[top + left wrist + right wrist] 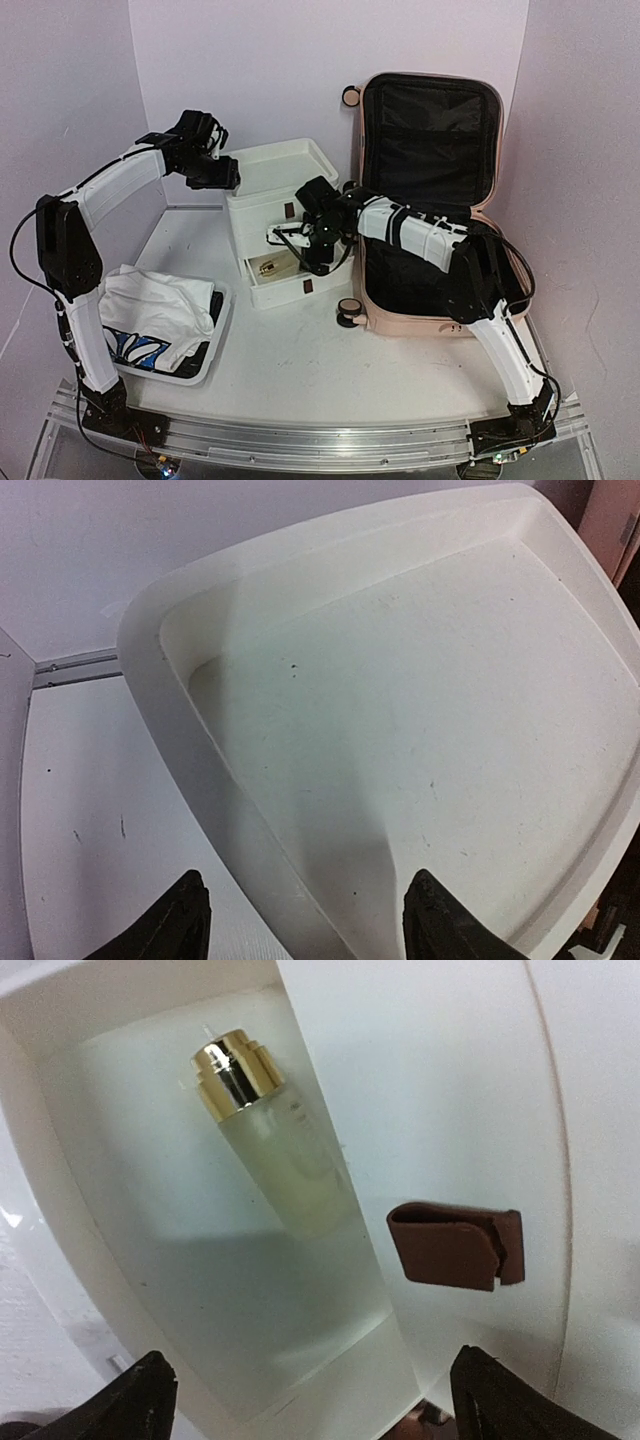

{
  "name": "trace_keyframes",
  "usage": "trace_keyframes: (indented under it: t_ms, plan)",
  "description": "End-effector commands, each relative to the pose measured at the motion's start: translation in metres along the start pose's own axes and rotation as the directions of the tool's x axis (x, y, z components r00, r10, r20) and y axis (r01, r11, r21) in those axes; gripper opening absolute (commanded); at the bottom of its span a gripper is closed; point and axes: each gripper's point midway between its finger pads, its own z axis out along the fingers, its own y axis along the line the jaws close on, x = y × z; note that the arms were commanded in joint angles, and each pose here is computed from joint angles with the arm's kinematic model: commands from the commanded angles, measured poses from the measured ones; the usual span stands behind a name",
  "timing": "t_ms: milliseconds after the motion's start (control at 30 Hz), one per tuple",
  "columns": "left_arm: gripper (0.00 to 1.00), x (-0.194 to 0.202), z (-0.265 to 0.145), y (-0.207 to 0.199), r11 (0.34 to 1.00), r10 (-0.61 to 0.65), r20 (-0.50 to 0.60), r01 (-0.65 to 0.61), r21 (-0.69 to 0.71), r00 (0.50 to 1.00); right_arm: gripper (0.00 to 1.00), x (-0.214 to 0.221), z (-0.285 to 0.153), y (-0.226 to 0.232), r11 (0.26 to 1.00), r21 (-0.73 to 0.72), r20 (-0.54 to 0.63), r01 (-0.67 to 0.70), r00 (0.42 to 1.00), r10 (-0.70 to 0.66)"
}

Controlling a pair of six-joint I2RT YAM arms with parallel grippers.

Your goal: Open, take out, and arrange the luggage

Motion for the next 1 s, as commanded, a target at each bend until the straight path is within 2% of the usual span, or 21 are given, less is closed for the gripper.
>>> trace_keyframes:
  t_ms: [0,67,133,233,333,500,667,967]
  plan:
    - [0.65,-0.009,-0.008,0.006,0.999,-0.017,0.037,0.018,-0.028,0.999,0.98,-0.037,-0.071,-0.004,0.945,0.045,0.089,-0.324,0.943,0.32]
    - [0.63,-0.009,-0.008,0.006,0.999,-0.025,0.036,0.026,-0.027,0.999,0.98,-0.038,-0.081,-0.006,0.856,0.091,0.1,-0.509,0.86,0.501]
    - [0.6,-0.007,-0.007,0.006,0.999,-0.03,0.032,0.03,-0.027,0.999,0.98,-0.036,-0.09,0.005,0.738,0.076,0.091,-0.671,0.742,0.665]
    - [0.58,-0.005,-0.005,0.006,0.999,-0.031,0.025,0.031,-0.029,0.999,0.98,-0.026,-0.103,0.021,0.59,0.089,0.08,-0.803,0.596,0.799]
    - [0.56,-0.002,-0.004,0.007,0.999,-0.035,0.018,0.036,-0.032,0.999,0.98,-0.02,-0.095,0.05,0.497,0.034,0.023,-0.867,0.498,0.867]
    - [0.49,0.003,-0.002,0.006,0.999,-0.043,0.004,0.043,-0.02,0.999,0.98,0.002,-0.08,0.071,0.391,0.086,-0.012,-0.916,0.391,0.92]
    - [0.44,0.009,-0.001,0.005,0.998,-0.054,-0.012,0.054,-0.016,0.998,0.98,0.003,-0.052,0.072,0.313,0.1,0.044,-0.944,0.318,0.947]
    - [0.39,0.019,0.001,0.002,0.999,-0.051,-0.038,0.05,-0.01,0.998,0.98,-0.014,-0.011,0.036,0.318,0.158,0.212,-0.935,0.346,0.914]
